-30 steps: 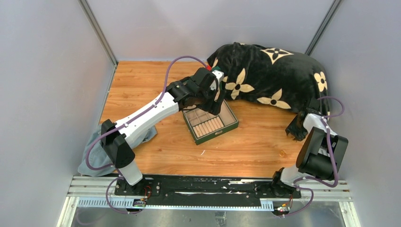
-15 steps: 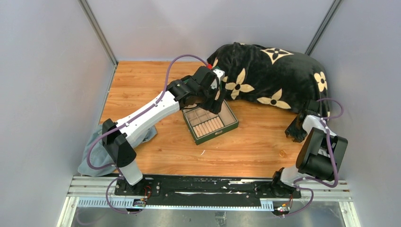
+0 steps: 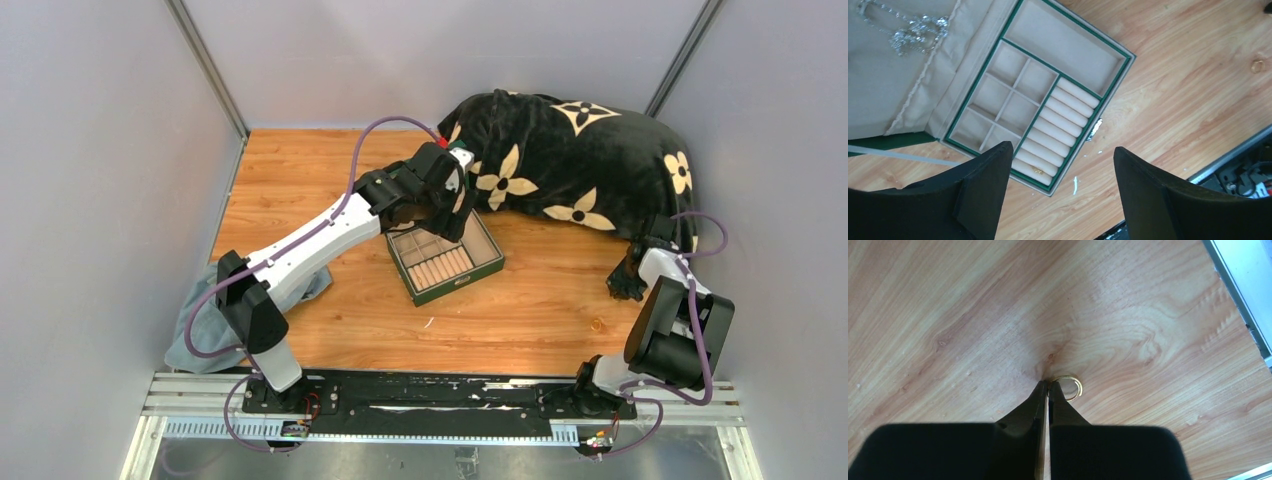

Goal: Organize the mixed jewelry

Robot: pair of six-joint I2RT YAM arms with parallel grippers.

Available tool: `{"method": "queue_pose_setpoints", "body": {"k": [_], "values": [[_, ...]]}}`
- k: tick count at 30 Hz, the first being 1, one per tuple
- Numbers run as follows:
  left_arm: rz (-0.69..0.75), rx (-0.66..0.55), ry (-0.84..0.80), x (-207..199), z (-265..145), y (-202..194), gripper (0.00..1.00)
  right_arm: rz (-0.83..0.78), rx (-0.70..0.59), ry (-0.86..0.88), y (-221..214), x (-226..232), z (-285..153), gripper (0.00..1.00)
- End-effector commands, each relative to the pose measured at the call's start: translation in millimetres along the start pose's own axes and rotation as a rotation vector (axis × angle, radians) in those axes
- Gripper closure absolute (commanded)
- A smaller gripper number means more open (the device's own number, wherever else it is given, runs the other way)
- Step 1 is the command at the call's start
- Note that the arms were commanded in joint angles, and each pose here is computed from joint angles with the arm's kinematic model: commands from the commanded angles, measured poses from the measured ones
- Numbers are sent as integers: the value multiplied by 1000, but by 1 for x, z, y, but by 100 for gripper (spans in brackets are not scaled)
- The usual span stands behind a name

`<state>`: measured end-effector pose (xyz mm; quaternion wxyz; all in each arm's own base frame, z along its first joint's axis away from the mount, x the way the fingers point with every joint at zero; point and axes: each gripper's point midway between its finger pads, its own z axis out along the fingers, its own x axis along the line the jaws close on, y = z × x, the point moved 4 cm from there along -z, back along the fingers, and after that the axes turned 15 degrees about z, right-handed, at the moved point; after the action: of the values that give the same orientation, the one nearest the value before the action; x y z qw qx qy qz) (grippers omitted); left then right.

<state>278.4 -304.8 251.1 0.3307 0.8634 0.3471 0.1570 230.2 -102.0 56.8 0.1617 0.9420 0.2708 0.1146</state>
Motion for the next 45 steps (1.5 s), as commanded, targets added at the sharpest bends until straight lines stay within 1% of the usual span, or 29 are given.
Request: {"method": "queue_pose_setpoints", "body": {"k": [1, 3, 5, 8, 13, 14, 17, 25, 28, 31, 34, 35, 38, 40, 42, 43, 44, 45], "values": [[18, -21, 85, 11, -17, -5, 22, 14, 71, -1, -14, -6, 2, 100], [37, -24, 139, 20, -25, -12, 21, 14, 73, 9, -15, -5, 1, 100], [58, -13, 201, 30, -30, -23, 21, 17, 97, 66, -20, 2, -3, 100], [67, 0, 232, 38, -33, -39, 21, 10, 108, 131, -23, 8, -9, 100], [30, 1, 229, 49, -34, -64, 21, -42, 163, 284, -34, 22, -21, 100], [21, -13, 225, 51, -35, -67, 21, -50, 178, 310, -37, 24, -23, 100], [13, -15, 223, 55, -34, -78, 20, -53, 230, 395, -46, 34, -27, 100], [38, -6, 185, 52, -23, -83, 20, -86, 362, 485, -67, 48, -34, 100], [45, -11, 180, 52, -17, -84, 20, -126, 415, 481, -76, 51, -39, 100], [59, -45, 171, 51, -14, -81, 20, -180, 457, 454, -87, 53, -41, 100], [93, -60, 170, 52, -12, -80, 20, -278, 486, 420, -103, 60, -42, 100], [110, -65, 165, 52, -12, -79, 20, -335, 498, 411, -111, 65, -43, 100], [134, -85, 158, 52, -14, -76, 21, -459, 480, 356, -124, 74, -44, 100], [119, -102, 164, 52, -16, -70, 20, -498, 467, 364, -132, 80, -46, 100], [80, -117, 174, 53, -19, -62, 20, -498, 465, 384, -137, 84, -48, 100], [52, -102, 181, 54, -19, -61, 21, -496, 461, 395, -138, 85, -50, 100], [24, -74, 163, 54, -20, -60, 20, -496, 459, 416, -138, 87, -54, 100], [12, -52, 110, 51, -20, -58, 19, -494, 457, 441, -138, 89, -58, 100]]}}
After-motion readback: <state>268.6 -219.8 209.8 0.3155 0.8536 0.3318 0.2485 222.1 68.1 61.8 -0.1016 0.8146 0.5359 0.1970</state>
